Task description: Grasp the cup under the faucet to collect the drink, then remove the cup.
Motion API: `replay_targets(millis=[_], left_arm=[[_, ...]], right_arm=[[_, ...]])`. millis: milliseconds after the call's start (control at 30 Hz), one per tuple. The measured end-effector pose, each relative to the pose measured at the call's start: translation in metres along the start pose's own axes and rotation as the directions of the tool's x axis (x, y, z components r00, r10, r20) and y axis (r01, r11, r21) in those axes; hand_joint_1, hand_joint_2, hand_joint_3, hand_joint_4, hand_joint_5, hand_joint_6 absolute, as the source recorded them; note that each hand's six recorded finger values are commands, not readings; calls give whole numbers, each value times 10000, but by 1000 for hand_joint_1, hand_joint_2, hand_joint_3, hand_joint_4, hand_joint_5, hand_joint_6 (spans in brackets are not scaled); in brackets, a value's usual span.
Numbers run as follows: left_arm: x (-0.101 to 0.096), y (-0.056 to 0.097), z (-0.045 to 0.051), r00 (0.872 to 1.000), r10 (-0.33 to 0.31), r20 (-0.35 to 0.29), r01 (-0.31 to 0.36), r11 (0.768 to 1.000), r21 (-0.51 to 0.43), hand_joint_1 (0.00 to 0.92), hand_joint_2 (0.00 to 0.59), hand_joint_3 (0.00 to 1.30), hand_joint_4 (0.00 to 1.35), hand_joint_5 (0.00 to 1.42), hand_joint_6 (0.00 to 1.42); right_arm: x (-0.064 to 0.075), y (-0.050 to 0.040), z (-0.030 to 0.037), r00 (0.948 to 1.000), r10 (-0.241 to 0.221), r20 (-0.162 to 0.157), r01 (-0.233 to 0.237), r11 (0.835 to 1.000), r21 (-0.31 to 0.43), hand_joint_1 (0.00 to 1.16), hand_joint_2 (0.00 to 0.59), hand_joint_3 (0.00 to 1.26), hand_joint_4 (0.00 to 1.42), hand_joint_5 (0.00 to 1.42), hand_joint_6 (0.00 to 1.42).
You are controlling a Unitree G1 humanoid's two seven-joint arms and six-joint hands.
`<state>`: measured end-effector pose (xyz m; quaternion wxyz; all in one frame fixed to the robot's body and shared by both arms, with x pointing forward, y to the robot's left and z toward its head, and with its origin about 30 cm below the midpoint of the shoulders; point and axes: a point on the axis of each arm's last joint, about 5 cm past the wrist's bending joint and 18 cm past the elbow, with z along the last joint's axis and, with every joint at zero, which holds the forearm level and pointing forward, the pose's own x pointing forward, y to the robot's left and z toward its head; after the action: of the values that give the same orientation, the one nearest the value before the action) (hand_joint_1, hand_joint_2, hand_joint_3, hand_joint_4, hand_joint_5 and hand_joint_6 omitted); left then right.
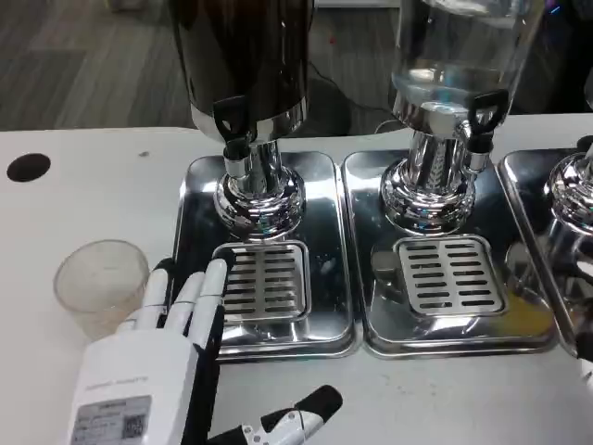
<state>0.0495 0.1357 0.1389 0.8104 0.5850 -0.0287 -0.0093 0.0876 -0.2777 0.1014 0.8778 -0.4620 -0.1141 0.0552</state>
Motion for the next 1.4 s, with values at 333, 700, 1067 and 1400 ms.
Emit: replay_targets(millis=[333, 700, 1067, 1400], left_arm=[[25, 10, -4, 9999, 138, 95, -136, 9997, -188, 0, 89, 50, 0, 55, 278], [255, 129, -232, 9892, 908, -1148, -898, 9959, 132, 0, 76, 56, 0, 91, 316], [466, 240, -516, 9605, 1021, -2588, -929, 9945, 474, 0, 66, 74, 0, 189, 438], [694, 243, -765, 9194, 942, -3819, -735, 9949, 684, 0, 52, 64, 0, 230, 479]], right_arm=[[15, -1, 47, 9997, -117, 230, 116, 9999, 18, 603, 526, 220, 75, 40, 0], [-28, 5, 51, 9999, -16, 127, 16, 10000, 54, 603, 523, 229, 83, 47, 0], [-77, 18, 45, 9998, 120, 139, -122, 9998, 159, 593, 527, 233, 86, 48, 0], [-162, 31, 42, 9995, 280, 110, -285, 9986, 453, 549, 508, 253, 97, 58, 0]])
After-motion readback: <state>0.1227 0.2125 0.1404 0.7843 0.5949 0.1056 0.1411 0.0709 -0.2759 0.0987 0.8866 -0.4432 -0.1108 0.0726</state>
